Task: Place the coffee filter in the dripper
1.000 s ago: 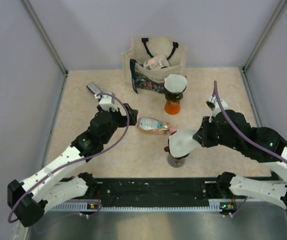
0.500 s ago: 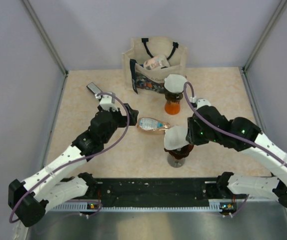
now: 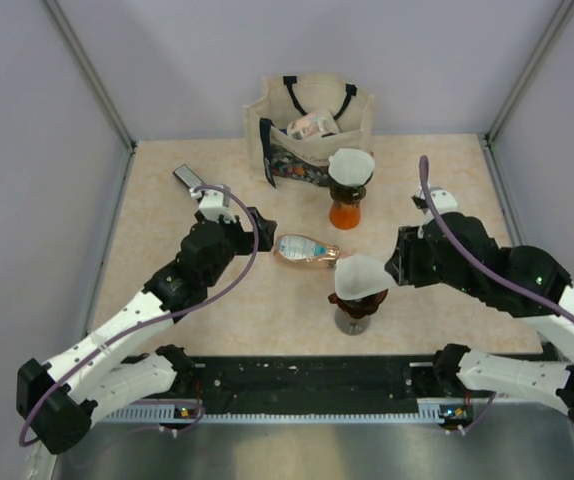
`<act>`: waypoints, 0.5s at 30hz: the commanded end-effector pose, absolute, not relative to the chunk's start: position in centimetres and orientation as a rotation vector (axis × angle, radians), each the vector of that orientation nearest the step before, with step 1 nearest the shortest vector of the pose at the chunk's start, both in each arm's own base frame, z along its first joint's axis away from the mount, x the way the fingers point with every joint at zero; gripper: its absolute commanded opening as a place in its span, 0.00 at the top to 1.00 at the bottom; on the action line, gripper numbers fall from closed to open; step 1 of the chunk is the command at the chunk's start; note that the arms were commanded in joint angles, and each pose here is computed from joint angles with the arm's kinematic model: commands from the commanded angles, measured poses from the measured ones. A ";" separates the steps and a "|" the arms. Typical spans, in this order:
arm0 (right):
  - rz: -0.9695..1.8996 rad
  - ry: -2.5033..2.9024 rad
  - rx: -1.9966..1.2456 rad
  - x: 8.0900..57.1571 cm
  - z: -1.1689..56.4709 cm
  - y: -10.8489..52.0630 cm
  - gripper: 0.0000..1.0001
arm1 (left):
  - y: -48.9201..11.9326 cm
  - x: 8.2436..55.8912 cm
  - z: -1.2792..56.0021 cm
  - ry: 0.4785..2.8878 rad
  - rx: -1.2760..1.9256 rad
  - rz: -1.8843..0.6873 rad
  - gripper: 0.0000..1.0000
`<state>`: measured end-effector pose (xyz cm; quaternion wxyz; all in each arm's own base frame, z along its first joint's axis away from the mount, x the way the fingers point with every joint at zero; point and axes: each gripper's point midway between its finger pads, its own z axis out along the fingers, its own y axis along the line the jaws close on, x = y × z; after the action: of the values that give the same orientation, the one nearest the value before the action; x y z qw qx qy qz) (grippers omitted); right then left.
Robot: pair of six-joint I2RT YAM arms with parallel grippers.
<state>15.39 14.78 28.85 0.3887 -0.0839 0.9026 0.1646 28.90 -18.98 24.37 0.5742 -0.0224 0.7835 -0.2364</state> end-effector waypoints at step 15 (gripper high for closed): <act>0.513 2.432 -0.590 16.1 24.4 22.2 0.89 | -17.7 28.8 25.6 1.773 -0.095 -0.540 0.01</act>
<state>16.02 21.27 24.93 0.2984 -0.1938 0.9160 0.1851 28.61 -18.31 24.34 0.5800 -0.0292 0.7804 -0.2318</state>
